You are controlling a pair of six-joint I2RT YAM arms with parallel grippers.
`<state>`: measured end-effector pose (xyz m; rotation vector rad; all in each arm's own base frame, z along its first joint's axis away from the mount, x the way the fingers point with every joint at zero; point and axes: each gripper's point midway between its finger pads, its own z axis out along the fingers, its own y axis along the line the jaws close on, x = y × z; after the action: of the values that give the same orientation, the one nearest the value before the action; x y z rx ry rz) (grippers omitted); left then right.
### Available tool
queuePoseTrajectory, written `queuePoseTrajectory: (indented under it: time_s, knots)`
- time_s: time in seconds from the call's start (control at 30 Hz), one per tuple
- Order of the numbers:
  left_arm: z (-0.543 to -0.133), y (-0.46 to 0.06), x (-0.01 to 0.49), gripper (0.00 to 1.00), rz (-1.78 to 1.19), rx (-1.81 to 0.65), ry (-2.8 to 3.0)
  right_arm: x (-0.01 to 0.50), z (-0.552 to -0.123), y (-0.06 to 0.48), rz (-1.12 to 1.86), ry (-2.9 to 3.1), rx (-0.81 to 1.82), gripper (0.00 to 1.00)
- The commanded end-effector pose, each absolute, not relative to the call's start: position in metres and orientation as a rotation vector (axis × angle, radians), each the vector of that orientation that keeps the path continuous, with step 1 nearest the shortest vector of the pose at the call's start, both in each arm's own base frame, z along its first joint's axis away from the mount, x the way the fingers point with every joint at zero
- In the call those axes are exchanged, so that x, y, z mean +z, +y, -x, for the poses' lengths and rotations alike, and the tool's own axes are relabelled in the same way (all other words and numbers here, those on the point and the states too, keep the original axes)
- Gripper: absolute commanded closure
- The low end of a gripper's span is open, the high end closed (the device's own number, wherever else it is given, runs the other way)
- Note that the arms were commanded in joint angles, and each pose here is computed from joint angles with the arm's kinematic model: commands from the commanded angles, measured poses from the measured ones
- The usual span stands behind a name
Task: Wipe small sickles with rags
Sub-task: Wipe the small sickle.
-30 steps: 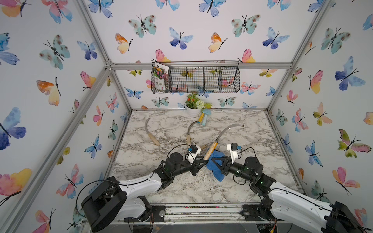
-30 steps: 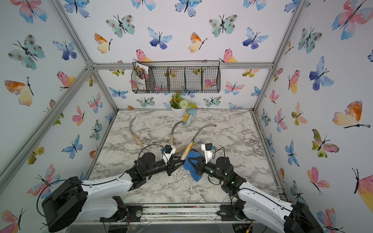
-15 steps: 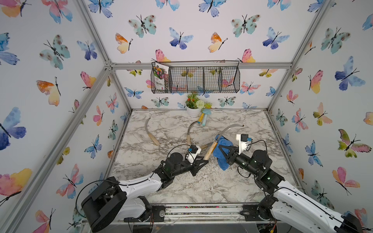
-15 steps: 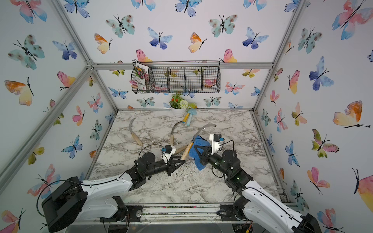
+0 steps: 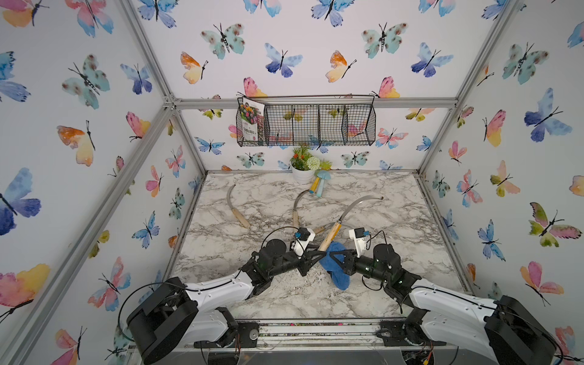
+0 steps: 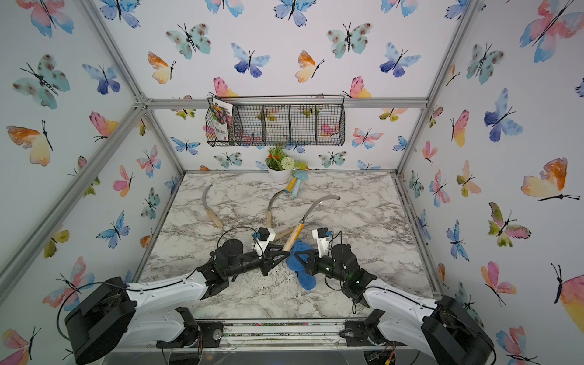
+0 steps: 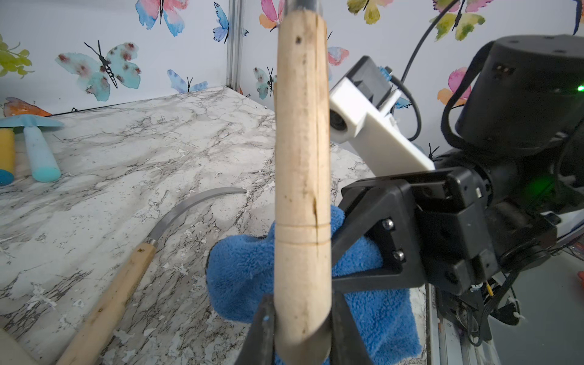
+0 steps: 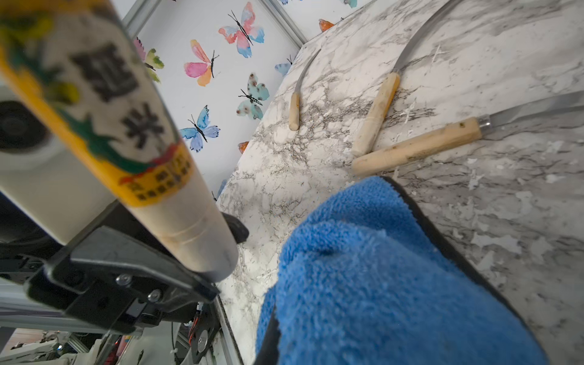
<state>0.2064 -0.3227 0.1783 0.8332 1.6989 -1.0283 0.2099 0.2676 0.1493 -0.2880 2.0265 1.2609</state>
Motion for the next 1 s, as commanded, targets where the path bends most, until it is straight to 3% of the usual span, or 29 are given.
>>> queuePoseTrajectory:
  time_s: [0.0, 0.4, 0.77, 0.97]
  knots:
    - [-0.206, -0.323, 0.188, 1.00, -0.841, -1.014, 1.657, 0.204, -0.210, 0.273, 0.314, 1.815, 1.353, 0.98]
    - [-0.203, -0.322, 0.189, 1.00, -0.841, -1.035, 1.653, 0.275, -0.239, 0.232, 0.236, 1.720, 1.152, 0.98]
    - [-0.204, -0.324, 0.190, 1.00, -0.846, -1.033, 1.649, 0.197, -0.213, 0.276, 0.313, 1.852, 1.379, 0.98]
    - [-0.208, -0.325, 0.187, 1.00, -0.845, -1.019, 1.658, 0.197, -0.205, 0.288, 0.345, 1.841, 1.410, 0.98]
